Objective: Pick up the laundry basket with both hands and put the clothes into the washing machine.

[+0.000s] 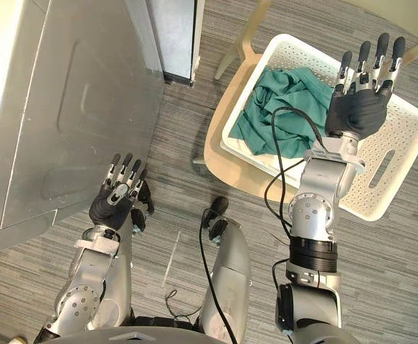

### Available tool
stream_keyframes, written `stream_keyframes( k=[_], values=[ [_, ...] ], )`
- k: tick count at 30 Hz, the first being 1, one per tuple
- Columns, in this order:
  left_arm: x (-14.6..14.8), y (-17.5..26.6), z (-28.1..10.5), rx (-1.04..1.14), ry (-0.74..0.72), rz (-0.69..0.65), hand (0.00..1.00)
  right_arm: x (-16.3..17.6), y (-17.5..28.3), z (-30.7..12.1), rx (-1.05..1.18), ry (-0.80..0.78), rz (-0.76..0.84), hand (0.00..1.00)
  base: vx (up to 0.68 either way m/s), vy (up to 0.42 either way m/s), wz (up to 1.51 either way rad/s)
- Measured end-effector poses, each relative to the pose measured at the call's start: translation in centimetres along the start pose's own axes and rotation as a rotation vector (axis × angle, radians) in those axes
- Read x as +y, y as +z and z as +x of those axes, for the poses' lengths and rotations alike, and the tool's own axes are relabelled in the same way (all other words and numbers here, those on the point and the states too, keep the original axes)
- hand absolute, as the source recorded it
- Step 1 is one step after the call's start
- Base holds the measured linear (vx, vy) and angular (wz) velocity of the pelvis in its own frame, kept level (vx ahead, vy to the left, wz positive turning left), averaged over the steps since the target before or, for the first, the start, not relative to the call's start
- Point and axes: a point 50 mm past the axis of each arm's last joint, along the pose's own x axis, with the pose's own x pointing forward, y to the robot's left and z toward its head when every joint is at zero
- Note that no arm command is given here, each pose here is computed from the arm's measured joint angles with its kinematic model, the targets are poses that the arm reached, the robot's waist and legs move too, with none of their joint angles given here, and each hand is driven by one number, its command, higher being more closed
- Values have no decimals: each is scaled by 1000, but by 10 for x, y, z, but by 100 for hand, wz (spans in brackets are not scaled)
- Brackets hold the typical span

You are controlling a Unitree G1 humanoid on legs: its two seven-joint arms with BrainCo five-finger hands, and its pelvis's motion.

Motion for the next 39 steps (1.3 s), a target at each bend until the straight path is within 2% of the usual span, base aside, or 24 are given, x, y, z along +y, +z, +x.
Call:
stream_keyframes(
  k=[1, 3, 6, 9, 13, 15, 20, 27, 31, 36, 37, 39],
  values=[
    [0, 0, 0, 1, -2, -3, 0, -1, 0, -1, 5, 1, -10, 0, 65, -67, -8],
    [-1, 2, -2, -5, -3, -2, 0, 1, -3, 0, 53, 35, -61, 0, 57, -51, -12],
    [2, 4, -8, 5, 1, 17, 0, 2, -12, 9, 219, 166, -361, 0, 62, -45, -11],
    [6, -1, -14, 53, 6, 39, 0, -30, -21, 19, 459, 247, -807, 0, 61, -48, -1],
    [9, -18, -21, 146, -6, 49, 0, -70, -33, 16, 682, 250, -1168, 0, 53, -47, 7],
    [9, -27, -23, 191, -7, 40, 0, -84, -43, 16, 784, 260, -1299, 0, 36, -47, -3],
    [11, -29, -22, 195, -4, 39, 0, -80, -60, 34, 808, 275, -1378, 0, 15, -33, -5],
    [5, -31, -17, 170, -11, 8, 0, -74, -60, 64, 783, 259, -1538, 0, 22, -40, 2],
    [-3, -31, -9, 143, -38, 18, 0, -80, -41, 83, 744, 148, -1646, 0, 7, -52, 9],
    [-8, -33, -5, 124, -41, 2, 0, -89, -35, 84, 767, 86, -1698, 0, 16, -62, 15],
    [-8, -32, -5, 118, -39, 2, 0, -90, -37, 83, 777, 93, -1710, 100, 4, -60, 4],
    [-5, -28, -3, 94, -24, 2, 0, -93, -42, 79, 806, 104, -1745, 100, -2, -47, 0]
  ],
)
